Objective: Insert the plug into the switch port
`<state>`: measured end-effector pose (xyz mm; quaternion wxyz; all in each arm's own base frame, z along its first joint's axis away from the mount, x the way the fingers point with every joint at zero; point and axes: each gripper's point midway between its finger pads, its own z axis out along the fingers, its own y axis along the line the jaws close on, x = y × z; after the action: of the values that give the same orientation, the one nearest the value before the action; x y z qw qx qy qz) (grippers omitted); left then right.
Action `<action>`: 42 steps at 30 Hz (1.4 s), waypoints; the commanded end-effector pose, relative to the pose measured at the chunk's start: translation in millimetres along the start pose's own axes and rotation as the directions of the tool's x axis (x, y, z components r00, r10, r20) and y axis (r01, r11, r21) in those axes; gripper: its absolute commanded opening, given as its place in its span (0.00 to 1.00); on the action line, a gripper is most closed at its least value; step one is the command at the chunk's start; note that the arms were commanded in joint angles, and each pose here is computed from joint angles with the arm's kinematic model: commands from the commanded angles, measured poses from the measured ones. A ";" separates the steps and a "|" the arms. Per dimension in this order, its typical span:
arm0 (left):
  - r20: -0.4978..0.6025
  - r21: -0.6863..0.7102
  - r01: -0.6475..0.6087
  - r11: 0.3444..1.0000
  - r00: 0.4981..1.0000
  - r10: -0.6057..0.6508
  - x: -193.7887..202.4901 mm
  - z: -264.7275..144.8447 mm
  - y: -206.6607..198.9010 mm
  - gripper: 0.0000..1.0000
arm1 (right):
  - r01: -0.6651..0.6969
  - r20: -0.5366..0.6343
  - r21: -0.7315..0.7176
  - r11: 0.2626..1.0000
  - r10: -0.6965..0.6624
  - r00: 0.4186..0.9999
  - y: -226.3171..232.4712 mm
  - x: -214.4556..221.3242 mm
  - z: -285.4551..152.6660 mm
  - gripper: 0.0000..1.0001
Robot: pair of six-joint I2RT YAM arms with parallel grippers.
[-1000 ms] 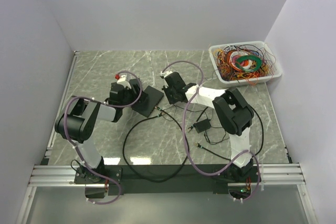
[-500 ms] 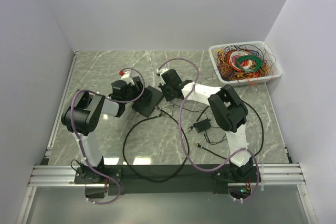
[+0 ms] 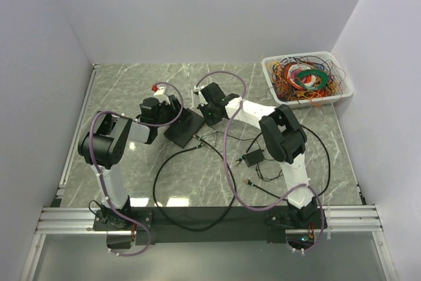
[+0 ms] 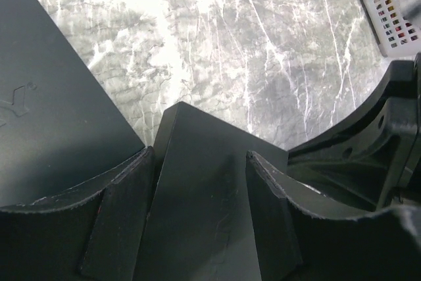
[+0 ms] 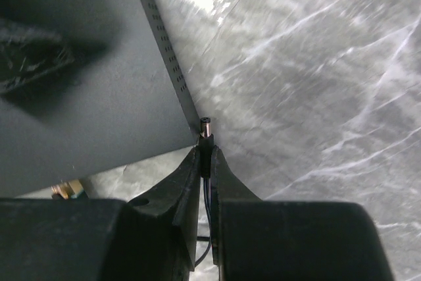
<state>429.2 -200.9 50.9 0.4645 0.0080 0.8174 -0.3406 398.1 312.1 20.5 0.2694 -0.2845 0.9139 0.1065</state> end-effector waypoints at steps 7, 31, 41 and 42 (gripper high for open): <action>0.032 0.043 -0.034 0.998 0.999 0.033 -16.4 8.0 -10.2 0.62 | 0.008 -0.067 -0.012 1.000 -0.008 0.998 3.8 16.3 -17.4 0.00; -0.012 0.035 -0.028 0.999 1.000 0.029 0.9 15.9 0.5 0.61 | 0.003 -0.028 -0.097 0.995 -0.006 1.000 23.3 2.8 -22.8 0.00; -0.018 0.034 -0.026 0.999 0.999 0.026 2.9 17.4 2.0 0.61 | 0.008 -0.043 -0.069 0.998 -0.011 0.999 18.0 -0.5 -13.2 0.00; -0.018 0.032 -0.024 0.999 1.000 0.024 3.5 17.2 2.4 0.61 | 0.004 -0.054 -0.066 0.998 -0.008 0.999 16.7 3.2 -10.8 0.00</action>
<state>436.8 -206.0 39.3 0.4552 0.0151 0.8210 -0.3444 374.4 316.6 24.3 0.2267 -0.2968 0.9181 0.1329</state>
